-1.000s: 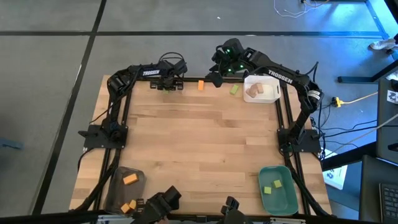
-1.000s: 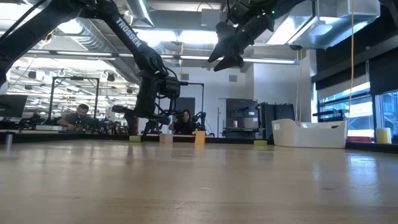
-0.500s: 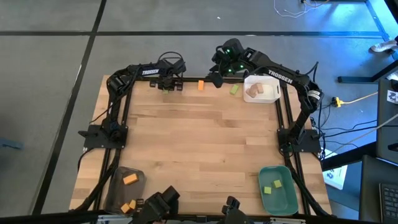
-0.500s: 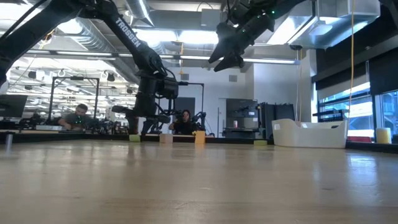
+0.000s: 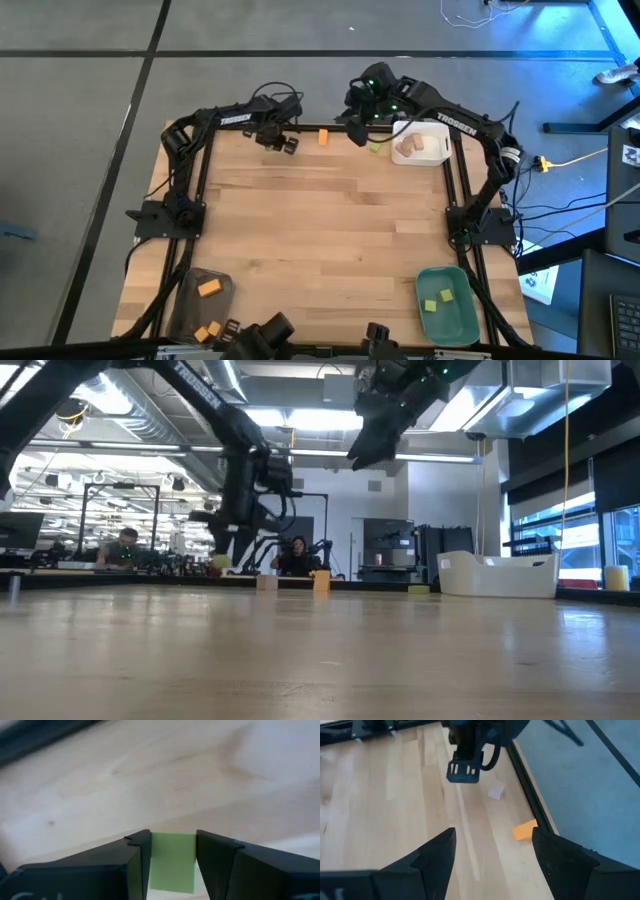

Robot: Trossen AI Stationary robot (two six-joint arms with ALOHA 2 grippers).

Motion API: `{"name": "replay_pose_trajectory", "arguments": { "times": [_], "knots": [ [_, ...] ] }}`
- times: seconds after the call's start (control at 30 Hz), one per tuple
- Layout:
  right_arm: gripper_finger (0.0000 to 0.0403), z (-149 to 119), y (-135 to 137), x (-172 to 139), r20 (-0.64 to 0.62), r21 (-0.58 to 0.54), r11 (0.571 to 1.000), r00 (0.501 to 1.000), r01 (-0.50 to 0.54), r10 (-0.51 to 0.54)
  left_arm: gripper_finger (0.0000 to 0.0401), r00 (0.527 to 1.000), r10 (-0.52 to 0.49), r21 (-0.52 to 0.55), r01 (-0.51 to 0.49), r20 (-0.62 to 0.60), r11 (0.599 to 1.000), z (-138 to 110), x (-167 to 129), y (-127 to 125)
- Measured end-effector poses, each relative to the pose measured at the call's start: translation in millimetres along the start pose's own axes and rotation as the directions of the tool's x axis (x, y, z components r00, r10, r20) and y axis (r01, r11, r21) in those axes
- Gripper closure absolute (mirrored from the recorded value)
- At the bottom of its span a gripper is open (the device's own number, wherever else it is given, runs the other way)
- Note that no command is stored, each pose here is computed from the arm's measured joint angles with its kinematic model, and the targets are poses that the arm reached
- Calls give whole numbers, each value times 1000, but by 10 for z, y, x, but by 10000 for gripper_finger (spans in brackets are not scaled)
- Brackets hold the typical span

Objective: Sort & place blocks by color
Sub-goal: Put the left green block into the blue bin

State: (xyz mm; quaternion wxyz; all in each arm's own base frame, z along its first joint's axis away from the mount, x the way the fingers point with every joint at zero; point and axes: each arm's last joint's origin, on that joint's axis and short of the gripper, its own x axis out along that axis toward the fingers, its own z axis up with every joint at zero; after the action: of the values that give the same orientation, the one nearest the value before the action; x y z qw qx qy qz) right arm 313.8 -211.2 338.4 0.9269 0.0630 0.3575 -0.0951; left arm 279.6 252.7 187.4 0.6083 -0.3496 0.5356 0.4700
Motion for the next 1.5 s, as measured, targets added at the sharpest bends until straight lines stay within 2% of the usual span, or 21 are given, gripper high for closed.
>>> {"name": "replay_pose_trajectory", "arguments": {
  "times": [0.2, 0.33, 0.43, 0.53, 0.7, 0.83, 0.9, 0.93, 1.1, 1.17, 1.23, 1.33, 1.5],
  "knots": [
    [141, 7, 180, -298, -14, -119, 993, 1000, -18, 17, 300, 993, -92, 187, 77, 74, 979, -111, -369, -106],
    [141, 17, 361, -467, -16, -230, 972, 999, -45, 43, 300, 975, -195, 310, 154, 105, 938, -195, -649, -122],
    [141, 38, 496, -526, -8, -289, 955, 998, -66, 67, 300, 953, -277, 401, 207, 124, 892, -266, -871, -100],
    [141, 59, 628, -518, -7, -349, 933, 995, -91, 95, 300, 913, -387, 514, 270, 132, 814, -358, -1113, -79],
    [141, 117, 793, -484, 27, -390, 914, 991, -109, 129, 300, 799, -591, 686, 371, 108, 627, -537, -1490, -68],
    [141, 173, 918, -464, 67, -437, 893, 986, -111, 156, 300, 683, -730, 773, 451, 24, 447, -633, -1664, -69],
    [141, 202, 990, -457, 89, -500, 860, 981, -105, 171, 300, 613, -790, 797, 489, -24, 355, -653, -1716, -102],
    [141, 213, 1038, -452, 96, -541, 835, 979, -103, 182, 300, 588, -808, 802, 501, -39, 326, -655, -1730, -117],
    [141, 261, 1279, -434, 126, -694, 714, 963, -87, 240, 300, 512, -858, 854, 462, -38, 238, -680, -1813, -247],
    [141, 262, 1365, -430, 124, -725, 683, 958, -90, 258, 300, 463, -884, 869, 459, -56, 185, -695, -1855, -300],
    [141, 274, 1429, -429, 134, -741, 666, 953, -87, 273, 300, 421, -904, 871, 470, -77, 145, -709, -1890, -343],
    [141, 291, 1503, -431, 149, -752, 654, 945, -82, 291, 300, 368, -925, 868, 485, -94, 105, -722, -1940, -395],
    [141, 287, 1578, -356, 133, -759, 643, 942, -103, 307, 300, 307, -947, 876, 478, -96, 66, -760, -2023, -494]
  ]
}}
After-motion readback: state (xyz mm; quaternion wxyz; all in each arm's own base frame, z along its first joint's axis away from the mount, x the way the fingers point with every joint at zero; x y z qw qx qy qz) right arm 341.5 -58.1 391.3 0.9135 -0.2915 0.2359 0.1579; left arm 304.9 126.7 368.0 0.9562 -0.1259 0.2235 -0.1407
